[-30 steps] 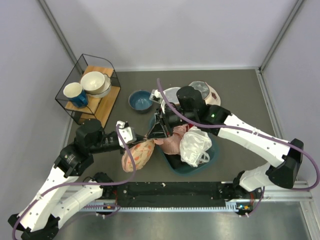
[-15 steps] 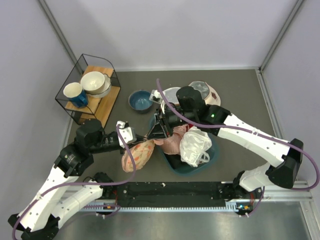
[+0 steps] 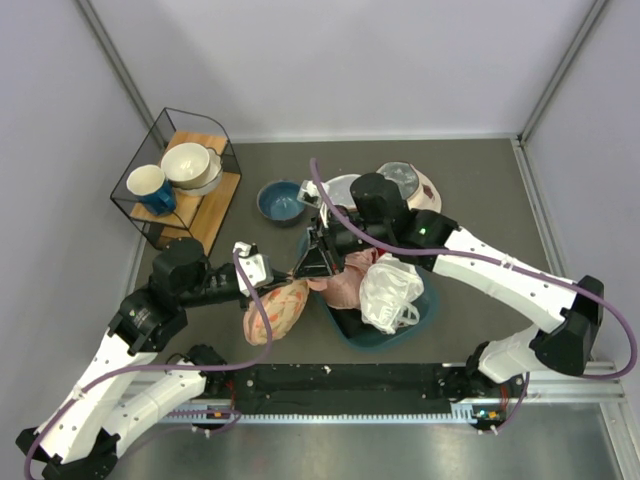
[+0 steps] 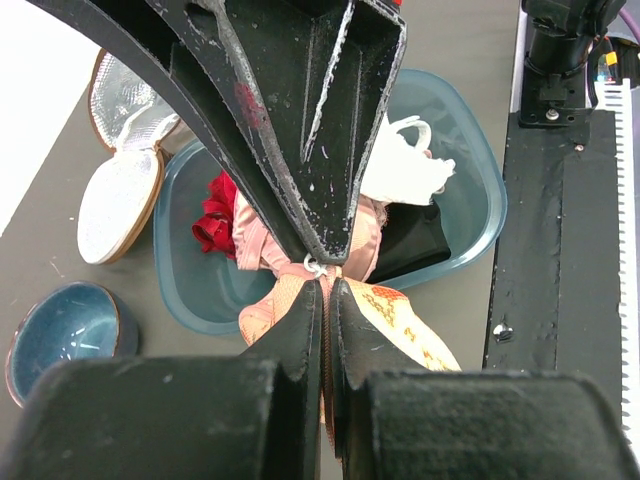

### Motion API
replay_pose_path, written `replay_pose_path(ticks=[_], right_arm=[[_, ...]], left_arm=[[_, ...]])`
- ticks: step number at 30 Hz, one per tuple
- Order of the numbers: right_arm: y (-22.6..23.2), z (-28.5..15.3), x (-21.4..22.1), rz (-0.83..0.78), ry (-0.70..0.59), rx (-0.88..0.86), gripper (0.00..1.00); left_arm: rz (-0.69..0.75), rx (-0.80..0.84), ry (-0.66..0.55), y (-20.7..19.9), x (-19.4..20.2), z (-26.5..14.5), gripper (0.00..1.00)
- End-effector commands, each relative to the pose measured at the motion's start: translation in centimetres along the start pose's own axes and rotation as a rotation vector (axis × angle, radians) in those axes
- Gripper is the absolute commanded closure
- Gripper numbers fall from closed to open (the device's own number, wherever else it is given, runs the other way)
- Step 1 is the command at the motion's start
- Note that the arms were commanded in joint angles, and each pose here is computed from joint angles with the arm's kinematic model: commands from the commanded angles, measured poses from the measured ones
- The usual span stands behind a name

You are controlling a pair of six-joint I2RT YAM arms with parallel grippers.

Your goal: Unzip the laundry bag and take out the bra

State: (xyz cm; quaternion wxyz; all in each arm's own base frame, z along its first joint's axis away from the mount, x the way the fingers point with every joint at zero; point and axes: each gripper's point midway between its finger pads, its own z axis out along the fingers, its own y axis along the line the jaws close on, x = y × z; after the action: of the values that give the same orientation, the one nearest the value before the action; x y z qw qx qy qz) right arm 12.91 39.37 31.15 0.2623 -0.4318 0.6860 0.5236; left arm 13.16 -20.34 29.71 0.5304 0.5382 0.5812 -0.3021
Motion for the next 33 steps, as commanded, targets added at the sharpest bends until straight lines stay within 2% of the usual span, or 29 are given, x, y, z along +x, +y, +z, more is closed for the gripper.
replay_pose_path(ticks=[1, 6, 9, 16, 21, 27, 33], right_arm=[[-0.3, 0.8, 0.7, -0.022, 0.018, 0.005, 0.83], [-0.7, 0.9, 0.9, -0.015, 0.023, 0.018, 0.9], [-0.9, 0.9, 1.1, -0.012, 0.028, 0.025, 1.0], [-1.5, -0.1, 1.3, -0.012, 0.012, 0.062, 1.0], [-3.8, -1.2, 2.4, 0.024, 0.014, 0.111, 1.0], [-4.8, -1.3, 4.8, 0.052, 0.062, 0.091, 1.0], [-6.3, -0.6, 5.2, 0.081, 0.072, 0.134, 1.0]], left_arm=[[0.065, -0.017, -0.089, 0.7, -2.6, -0.1, 1.0], [0.065, -0.016, -0.086, 0.7, -2.5, -0.1, 1.0], [0.066, -0.016, -0.087, 0.7, -2.6, -0.1, 1.0], [0.073, -0.027, -0.088, 0.8, -2.7, -0.3, 1.0], [0.09, -0.053, -0.092, 1.1, -2.9, -0.7, 1.0], [0.135, -0.126, -0.098, 1.9, -3.5, -1.8, 1.0], [0.178, -0.211, -0.122, 3.0, -4.6, -3.0, 1.0]])
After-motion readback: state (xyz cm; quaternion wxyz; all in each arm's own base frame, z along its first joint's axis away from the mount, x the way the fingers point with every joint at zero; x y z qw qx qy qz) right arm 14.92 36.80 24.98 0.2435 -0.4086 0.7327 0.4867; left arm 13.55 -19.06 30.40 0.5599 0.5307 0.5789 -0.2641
